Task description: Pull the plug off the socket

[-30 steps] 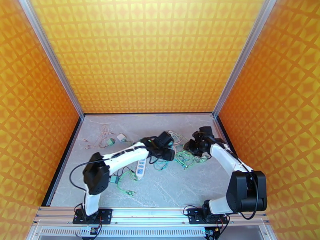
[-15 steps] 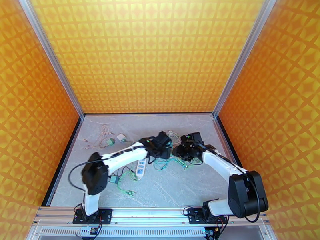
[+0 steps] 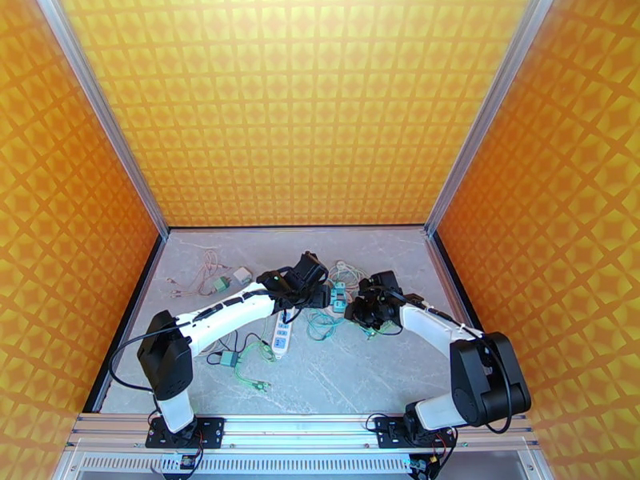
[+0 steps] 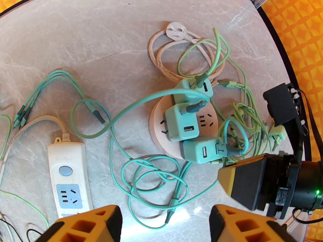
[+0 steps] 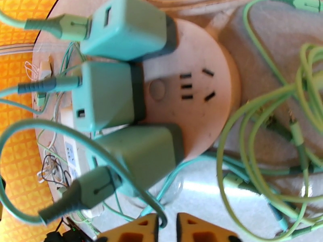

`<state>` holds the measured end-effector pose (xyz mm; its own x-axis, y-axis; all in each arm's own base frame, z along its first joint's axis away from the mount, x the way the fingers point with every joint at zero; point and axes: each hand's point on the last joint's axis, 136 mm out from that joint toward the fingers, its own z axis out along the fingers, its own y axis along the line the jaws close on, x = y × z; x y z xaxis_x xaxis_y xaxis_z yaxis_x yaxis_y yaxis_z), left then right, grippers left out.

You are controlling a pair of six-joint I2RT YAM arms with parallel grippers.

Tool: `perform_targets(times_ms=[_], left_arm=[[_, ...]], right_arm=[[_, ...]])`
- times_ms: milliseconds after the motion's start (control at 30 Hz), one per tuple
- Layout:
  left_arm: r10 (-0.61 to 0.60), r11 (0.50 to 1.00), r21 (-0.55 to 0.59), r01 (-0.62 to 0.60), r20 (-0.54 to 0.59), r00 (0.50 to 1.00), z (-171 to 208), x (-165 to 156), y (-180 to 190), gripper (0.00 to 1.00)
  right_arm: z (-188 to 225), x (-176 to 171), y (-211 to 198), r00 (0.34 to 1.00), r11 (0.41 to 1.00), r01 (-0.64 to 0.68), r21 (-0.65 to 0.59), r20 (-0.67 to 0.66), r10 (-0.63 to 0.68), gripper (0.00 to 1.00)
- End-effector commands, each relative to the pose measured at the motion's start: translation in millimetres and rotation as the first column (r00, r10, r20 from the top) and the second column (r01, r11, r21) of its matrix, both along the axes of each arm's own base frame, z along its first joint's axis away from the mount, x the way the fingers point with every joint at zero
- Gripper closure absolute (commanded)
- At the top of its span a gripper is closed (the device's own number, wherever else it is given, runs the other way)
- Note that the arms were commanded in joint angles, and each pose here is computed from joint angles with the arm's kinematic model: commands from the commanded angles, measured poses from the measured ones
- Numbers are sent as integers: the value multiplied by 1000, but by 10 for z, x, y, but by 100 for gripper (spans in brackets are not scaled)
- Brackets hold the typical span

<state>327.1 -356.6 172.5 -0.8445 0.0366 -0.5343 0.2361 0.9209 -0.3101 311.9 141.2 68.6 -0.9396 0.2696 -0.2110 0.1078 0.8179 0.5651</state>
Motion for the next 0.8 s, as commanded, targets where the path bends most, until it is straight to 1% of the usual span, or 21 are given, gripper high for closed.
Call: perform_targets(times_ms=[0, 67, 167, 200, 233, 400, 533, 600, 700, 767], left_arm=[[11, 1000, -4, -11, 16, 1000, 31, 11, 16, 39], [13, 1000, -5, -13, 18, 1000, 35, 17, 18, 39], [16, 1000, -15, -16, 25, 1000, 72, 32, 19, 39], [16, 1000, -19, -16, 27, 999, 84, 33, 14, 39], [18, 1000, -1, -18, 13, 1000, -17, 5, 58, 39], [20, 1000, -3, -20, 17, 1000, -28, 21, 69, 39], [13, 1000, 0, -13, 18, 1000, -41, 31, 59, 39], [-6, 1000, -7, 6, 19, 1000, -60, 24, 15, 39], [-67, 997, -24, 67, 21, 998, -113, 3, -97, 41], [-105, 994, -16, 106, 33, 994, -166, -10, -177, 42]], right_arm=[[48, 115, -102, 998, 997, 19, -81, 54, -15, 98], [127, 134, -204, 996, 990, 46, -134, 81, -35, 100], [330, 150, -328, 987, 979, 86, -185, 153, -58, 100], [395, 149, -351, 982, 977, 97, -190, 175, -63, 100], [478, 150, -379, 977, 974, 111, -196, 203, -71, 100], [791, 119, -403, 953, 976, 120, -185, 295, -61, 100], [930, 94, -373, 944, 980, 91, -178, 330, -27, 100], [946, 92, -383, 943, 977, 80, -196, 332, -10, 100], [952, 106, -428, 946, 968, 70, -241, 323, 12, 100], [974, 115, -431, 950, 965, 62, -253, 313, 21, 100]])
